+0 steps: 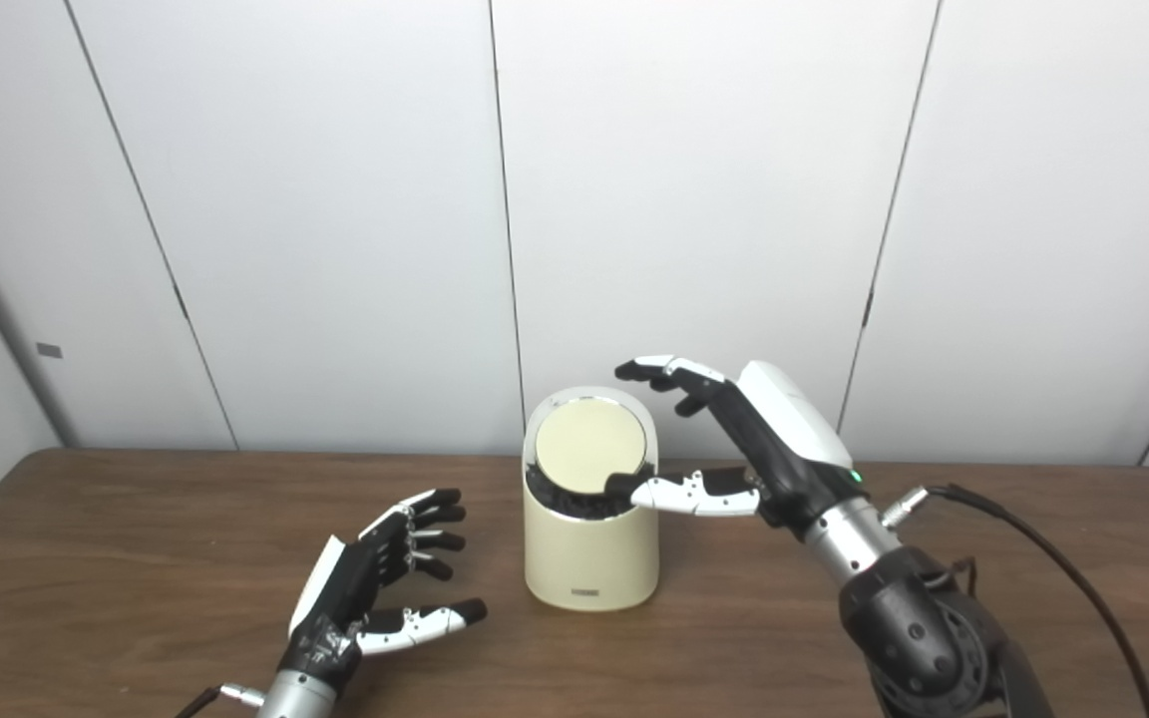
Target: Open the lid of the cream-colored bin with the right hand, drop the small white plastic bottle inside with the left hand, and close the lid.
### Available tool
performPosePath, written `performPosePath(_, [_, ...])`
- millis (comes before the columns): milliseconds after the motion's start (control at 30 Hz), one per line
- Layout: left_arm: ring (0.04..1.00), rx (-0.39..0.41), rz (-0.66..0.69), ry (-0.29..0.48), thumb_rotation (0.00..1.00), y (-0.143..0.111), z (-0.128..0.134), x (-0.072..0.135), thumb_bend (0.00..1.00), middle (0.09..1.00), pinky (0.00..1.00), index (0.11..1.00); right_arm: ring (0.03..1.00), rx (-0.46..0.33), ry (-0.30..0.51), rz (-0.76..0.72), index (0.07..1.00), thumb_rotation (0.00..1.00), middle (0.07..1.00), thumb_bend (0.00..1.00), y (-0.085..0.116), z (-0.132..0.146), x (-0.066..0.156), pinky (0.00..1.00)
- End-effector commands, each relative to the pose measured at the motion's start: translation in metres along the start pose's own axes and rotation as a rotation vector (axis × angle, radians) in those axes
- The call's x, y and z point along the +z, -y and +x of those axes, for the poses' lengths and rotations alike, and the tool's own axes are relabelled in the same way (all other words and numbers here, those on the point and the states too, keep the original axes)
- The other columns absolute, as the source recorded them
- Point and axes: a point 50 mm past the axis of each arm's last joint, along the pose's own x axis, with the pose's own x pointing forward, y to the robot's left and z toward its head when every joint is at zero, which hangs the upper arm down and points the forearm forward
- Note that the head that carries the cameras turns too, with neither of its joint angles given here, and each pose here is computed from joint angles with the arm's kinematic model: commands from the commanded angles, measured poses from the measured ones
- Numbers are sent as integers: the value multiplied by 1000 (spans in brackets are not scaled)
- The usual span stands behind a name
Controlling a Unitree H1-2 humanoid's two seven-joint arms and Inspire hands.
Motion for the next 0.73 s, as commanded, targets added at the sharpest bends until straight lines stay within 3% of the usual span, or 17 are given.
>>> performPosePath(0, [709, 9, 8, 72, 67, -5, 12, 15, 793, 797, 595, 829, 806, -96, 10, 44, 790, 526, 826, 594, 9, -4, 0, 717])
performPosePath(167, [707, 12, 10, 76, 60, -5, 12, 16, 791, 792, 598, 824, 802, -170, -143, 145, 792, 454, 825, 594, -10, -38, -34, 696])
performPosePath(267, [706, 11, 1, 81, 53, -5, 12, 16, 785, 789, 601, 826, 783, -186, -212, 222, 800, 356, 820, 578, -28, -60, -57, 668])
performPosePath(367, [716, 5, -19, 73, 51, -5, 11, 14, 788, 792, 602, 829, 778, -187, -265, 314, 811, 344, 828, 609, -47, -76, -72, 673])
performPosePath(567, [711, -3, -27, 73, 30, -8, 9, 12, 776, 792, 606, 826, 782, -204, -297, 479, 837, 365, 839, 673, -76, -90, -79, 677])
performPosePath(700, [716, 0, -35, 70, 42, -9, 7, 11, 775, 799, 608, 830, 783, -220, -285, 523, 835, 351, 834, 686, -86, -92, -79, 686])
